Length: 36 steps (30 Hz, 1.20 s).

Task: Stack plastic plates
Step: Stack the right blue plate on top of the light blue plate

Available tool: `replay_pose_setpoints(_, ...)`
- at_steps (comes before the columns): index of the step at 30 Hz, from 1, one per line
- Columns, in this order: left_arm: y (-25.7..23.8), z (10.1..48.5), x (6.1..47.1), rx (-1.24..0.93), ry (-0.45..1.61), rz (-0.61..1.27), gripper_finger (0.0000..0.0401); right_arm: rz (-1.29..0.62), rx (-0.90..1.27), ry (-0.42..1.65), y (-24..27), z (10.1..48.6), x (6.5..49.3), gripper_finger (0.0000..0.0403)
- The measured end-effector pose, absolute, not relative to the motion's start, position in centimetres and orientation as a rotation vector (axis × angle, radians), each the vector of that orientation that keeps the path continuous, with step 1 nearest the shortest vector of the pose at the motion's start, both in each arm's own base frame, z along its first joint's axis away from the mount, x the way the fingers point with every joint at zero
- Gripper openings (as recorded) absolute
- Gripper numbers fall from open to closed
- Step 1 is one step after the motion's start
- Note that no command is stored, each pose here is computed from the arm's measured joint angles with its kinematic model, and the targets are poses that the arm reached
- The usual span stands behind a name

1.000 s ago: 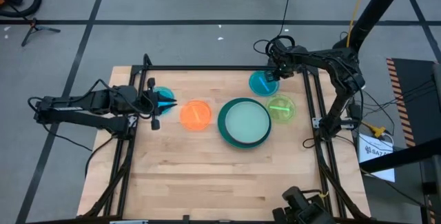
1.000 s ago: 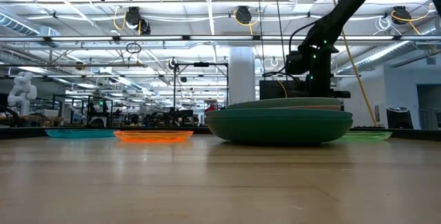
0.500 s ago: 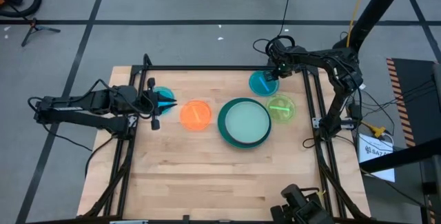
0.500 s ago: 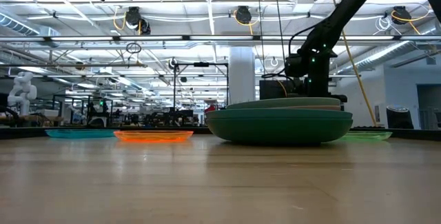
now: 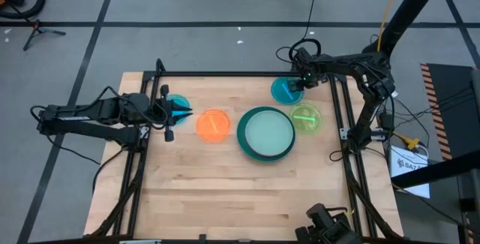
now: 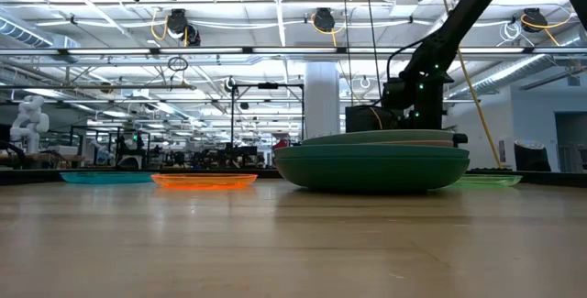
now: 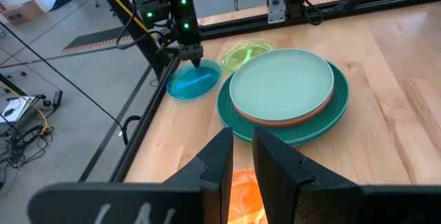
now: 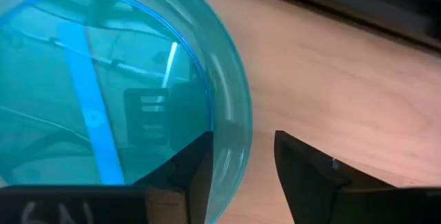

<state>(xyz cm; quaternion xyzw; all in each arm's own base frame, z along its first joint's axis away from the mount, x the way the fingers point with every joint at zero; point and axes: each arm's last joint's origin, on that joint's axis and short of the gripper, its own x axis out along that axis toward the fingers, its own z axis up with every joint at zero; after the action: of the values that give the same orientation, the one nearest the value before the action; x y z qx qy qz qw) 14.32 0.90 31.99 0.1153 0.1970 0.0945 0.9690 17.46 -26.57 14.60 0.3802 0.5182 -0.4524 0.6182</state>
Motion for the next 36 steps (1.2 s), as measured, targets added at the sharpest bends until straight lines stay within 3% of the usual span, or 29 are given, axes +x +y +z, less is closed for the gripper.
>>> replay_pose_setpoints(7,0.9,32.0,14.3,0.234,0.397,0.191,0.0065,-1.001,0.900,1.162,-26.4,14.2,17.5,0.0125)
replay_pose_setpoints(17,0.9,32.0,14.3,0.234,0.397,0.191,0.0065,-1.008,0.927,1.072,-26.9,14.3,17.9,0.0010)
replay_pose_setpoints(25,0.9,32.0,14.3,0.234,0.396,0.191,0.0065,-1.019,0.897,0.996,-26.9,15.9,18.0,0.0003)
replay_pose_setpoints(36,0.9,32.1,14.4,0.234,0.389,0.192,0.0065,-0.981,0.793,0.655,-23.8,25.2,17.1,0.0001)
